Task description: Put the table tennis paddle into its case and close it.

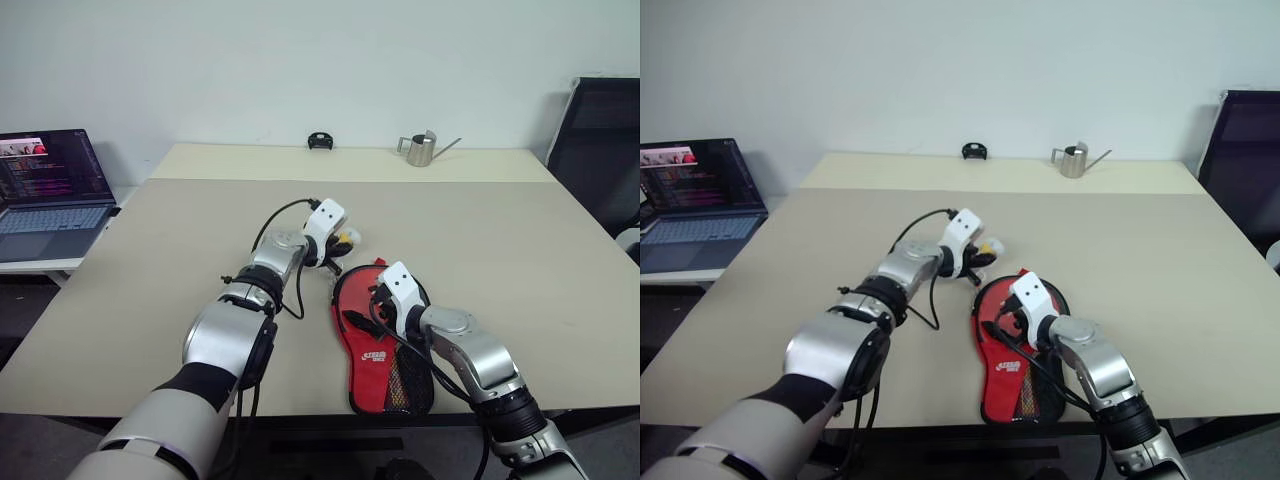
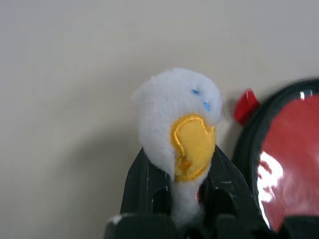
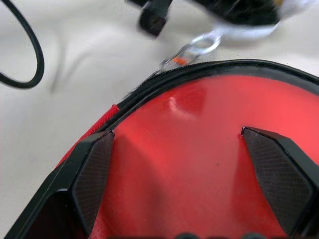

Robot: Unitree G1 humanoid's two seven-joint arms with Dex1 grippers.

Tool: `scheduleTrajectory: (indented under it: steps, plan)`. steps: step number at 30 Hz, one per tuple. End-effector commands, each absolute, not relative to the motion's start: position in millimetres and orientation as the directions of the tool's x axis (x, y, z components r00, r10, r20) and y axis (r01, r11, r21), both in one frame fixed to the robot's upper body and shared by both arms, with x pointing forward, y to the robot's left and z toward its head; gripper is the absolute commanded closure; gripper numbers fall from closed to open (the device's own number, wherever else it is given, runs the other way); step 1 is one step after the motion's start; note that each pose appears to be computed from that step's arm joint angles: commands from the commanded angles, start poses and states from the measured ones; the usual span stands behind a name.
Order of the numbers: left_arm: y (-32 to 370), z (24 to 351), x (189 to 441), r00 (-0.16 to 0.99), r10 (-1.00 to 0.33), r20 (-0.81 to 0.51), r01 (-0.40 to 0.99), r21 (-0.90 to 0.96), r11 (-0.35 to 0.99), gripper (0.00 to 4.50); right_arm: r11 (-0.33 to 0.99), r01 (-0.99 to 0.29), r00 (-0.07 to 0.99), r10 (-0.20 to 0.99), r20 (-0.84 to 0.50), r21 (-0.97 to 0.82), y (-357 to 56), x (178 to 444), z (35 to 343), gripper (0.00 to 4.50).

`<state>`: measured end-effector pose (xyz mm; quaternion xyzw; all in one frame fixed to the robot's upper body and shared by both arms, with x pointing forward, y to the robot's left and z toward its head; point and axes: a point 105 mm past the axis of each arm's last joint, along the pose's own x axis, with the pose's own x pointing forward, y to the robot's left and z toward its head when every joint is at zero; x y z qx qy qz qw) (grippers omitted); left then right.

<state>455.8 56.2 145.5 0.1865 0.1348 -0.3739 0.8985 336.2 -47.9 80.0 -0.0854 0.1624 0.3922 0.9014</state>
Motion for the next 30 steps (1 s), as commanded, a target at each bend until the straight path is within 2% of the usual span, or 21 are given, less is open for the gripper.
scheduleTrajectory:
  steps: [1, 11, 19, 30]
  plan:
    - [42, 176, 462, 0.722, -0.615, -0.317, 0.692, 0.363, 0.624, 4.22, 0.707, -0.703, 0.565, 0.619, -0.546, 0.074, -66, 321, 24, 0.00]
    - [12, 168, 459, 0.742, -0.592, -0.316, 0.663, 0.476, 0.577, 4.22, 0.735, -0.672, 0.573, 0.591, -0.568, 0.086, -77, 305, 21, 0.00]
    - [-23, 163, 451, 0.758, -0.587, -0.285, 0.634, 0.533, 0.560, 4.22, 0.774, -0.624, 0.591, 0.558, -0.583, 0.109, -75, 278, 20, 0.00]
    - [-41, 190, 454, 0.830, -0.535, -0.160, 0.506, 0.621, 0.599, 4.22, 0.817, -0.562, 0.620, 0.518, -0.590, 0.128, -71, 259, 20, 0.00]
